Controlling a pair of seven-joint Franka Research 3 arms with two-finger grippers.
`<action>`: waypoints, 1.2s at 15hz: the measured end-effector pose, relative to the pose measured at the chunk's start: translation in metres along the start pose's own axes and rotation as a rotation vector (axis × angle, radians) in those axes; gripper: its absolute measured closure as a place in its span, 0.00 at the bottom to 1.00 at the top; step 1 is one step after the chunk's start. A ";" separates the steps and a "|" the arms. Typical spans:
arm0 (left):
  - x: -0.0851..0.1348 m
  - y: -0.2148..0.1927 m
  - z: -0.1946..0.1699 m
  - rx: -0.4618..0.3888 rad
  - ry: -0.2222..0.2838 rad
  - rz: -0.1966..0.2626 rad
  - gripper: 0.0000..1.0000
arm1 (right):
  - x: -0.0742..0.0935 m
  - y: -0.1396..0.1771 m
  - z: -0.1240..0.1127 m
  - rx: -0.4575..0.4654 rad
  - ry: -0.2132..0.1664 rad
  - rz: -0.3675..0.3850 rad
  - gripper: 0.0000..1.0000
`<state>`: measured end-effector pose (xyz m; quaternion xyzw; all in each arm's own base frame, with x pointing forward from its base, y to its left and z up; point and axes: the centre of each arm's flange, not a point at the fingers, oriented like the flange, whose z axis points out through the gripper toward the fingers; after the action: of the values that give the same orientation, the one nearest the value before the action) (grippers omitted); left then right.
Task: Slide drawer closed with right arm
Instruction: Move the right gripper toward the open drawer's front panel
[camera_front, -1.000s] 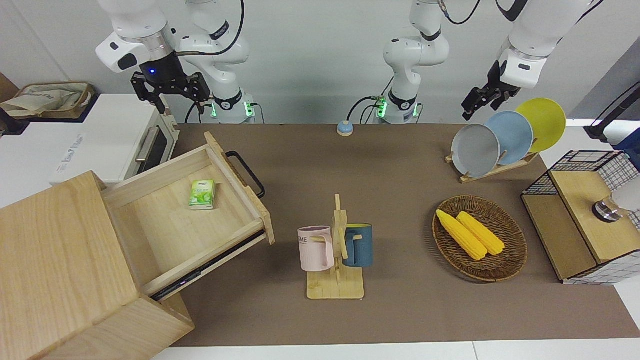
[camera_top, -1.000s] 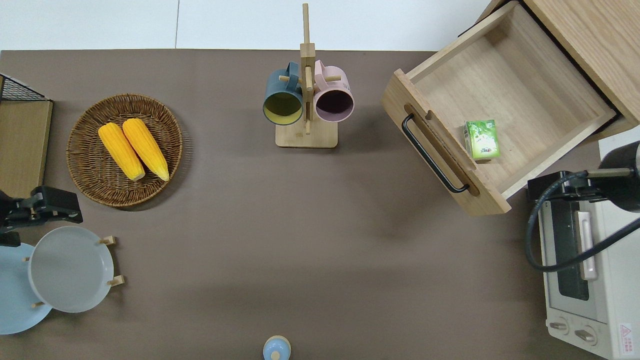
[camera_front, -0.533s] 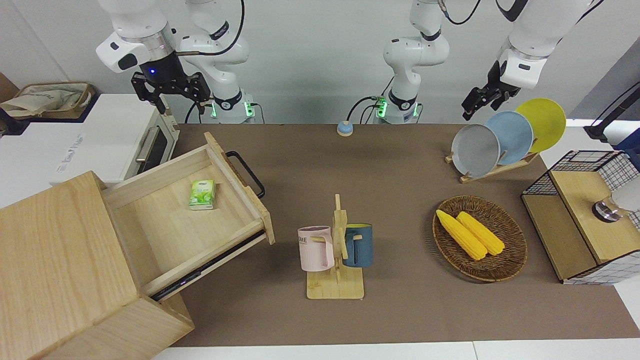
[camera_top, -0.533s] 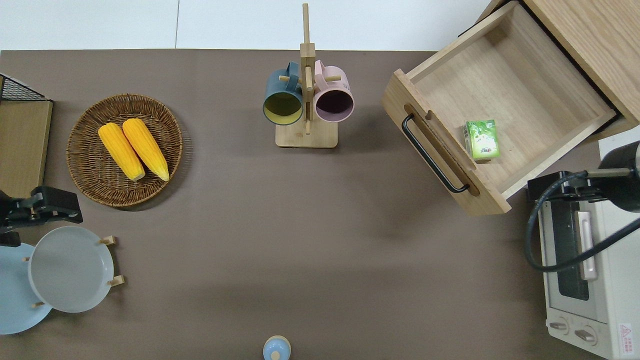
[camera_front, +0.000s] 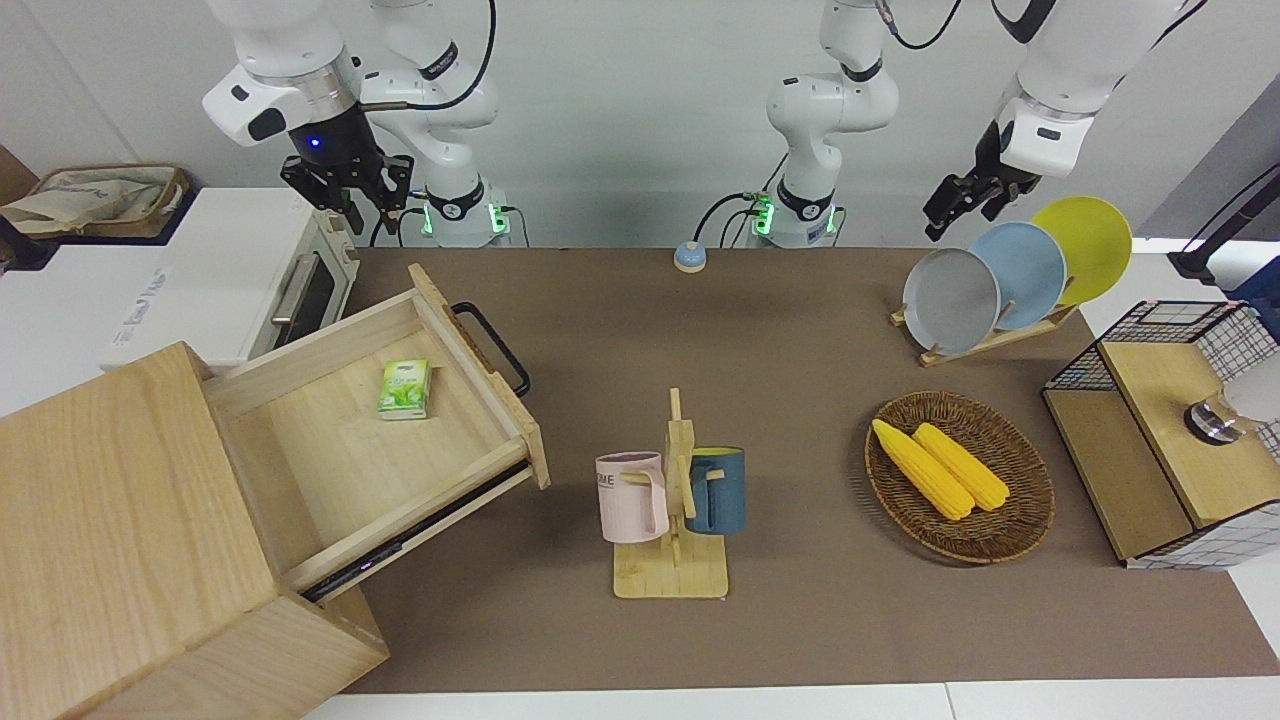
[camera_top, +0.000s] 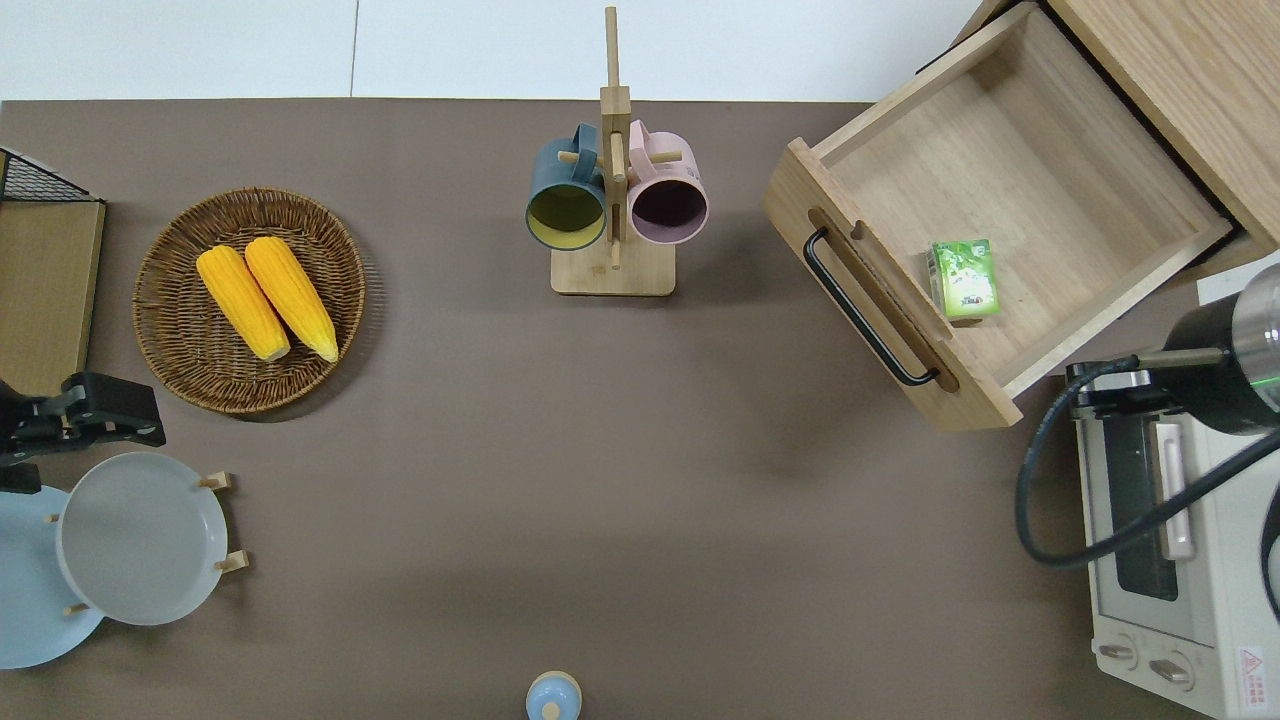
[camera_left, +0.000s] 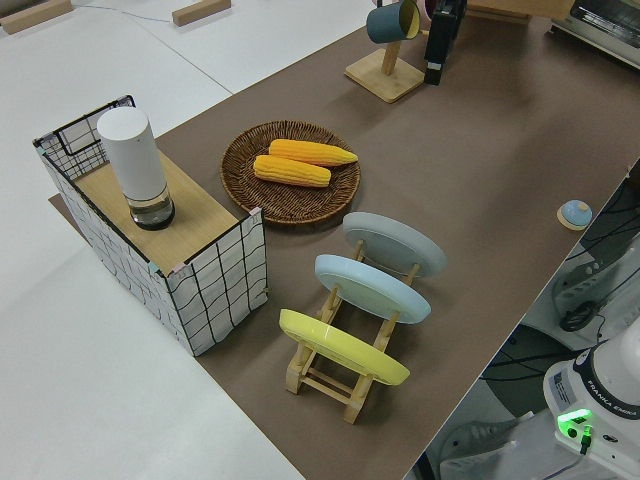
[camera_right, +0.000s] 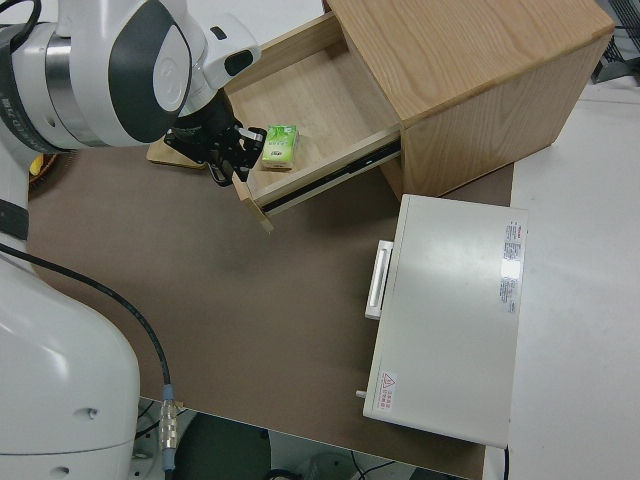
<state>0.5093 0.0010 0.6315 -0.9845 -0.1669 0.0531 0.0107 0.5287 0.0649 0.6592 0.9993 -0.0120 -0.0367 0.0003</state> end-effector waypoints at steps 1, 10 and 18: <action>0.000 0.000 0.000 0.000 0.000 0.000 0.00 | -0.002 -0.008 0.000 0.008 -0.004 0.026 0.93; 0.000 0.000 0.000 0.000 0.000 0.000 0.00 | -0.024 -0.112 0.016 0.081 -0.054 0.305 0.99; 0.000 0.000 0.000 0.000 0.000 0.000 0.00 | -0.018 -0.185 0.061 0.102 -0.057 0.459 0.99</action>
<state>0.5093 0.0010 0.6315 -0.9845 -0.1669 0.0531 0.0107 0.5107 0.2503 0.5993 0.9676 -0.2407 -0.0630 -0.0424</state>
